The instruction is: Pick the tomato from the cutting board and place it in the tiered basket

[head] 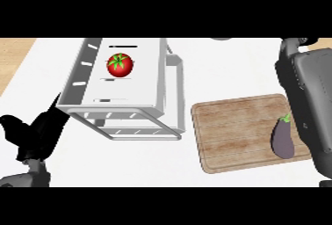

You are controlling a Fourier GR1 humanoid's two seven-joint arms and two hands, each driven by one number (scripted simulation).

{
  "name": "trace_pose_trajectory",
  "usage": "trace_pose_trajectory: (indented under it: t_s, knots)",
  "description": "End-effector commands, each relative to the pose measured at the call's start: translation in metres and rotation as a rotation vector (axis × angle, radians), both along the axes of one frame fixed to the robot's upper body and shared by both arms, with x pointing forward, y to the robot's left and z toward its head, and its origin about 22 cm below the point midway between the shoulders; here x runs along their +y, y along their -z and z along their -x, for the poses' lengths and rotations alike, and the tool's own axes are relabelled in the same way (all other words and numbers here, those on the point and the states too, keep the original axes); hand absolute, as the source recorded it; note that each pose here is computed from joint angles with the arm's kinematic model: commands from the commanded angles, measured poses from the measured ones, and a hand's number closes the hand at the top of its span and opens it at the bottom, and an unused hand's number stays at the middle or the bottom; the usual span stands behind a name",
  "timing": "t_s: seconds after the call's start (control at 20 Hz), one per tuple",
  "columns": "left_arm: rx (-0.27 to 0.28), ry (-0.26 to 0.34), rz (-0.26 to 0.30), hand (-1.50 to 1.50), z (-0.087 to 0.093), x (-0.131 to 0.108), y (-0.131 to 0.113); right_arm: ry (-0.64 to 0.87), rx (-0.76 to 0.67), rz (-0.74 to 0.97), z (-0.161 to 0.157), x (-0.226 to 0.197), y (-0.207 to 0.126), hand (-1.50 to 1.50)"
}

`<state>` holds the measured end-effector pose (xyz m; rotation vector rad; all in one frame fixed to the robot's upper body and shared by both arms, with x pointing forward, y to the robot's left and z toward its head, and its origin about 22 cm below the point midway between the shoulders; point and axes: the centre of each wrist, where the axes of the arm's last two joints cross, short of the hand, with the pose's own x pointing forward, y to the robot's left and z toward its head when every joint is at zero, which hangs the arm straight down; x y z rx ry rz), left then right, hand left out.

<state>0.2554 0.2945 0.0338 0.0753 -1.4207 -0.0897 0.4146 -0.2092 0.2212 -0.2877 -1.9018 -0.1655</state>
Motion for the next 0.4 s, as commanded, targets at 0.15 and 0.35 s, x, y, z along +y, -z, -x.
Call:
trace_pose_trajectory:
  t_s: [0.15,0.35]
  knots:
    - [0.025,0.009,0.002,0.00,-0.009,0.002,-0.007,0.027,-0.027,0.006,0.020,-0.100,0.009,-1.50]
    - [0.006,0.005,0.002,0.00,-0.004,0.002,-0.006,0.024,-0.017,0.025,0.022,-0.135,-0.017,-1.50]
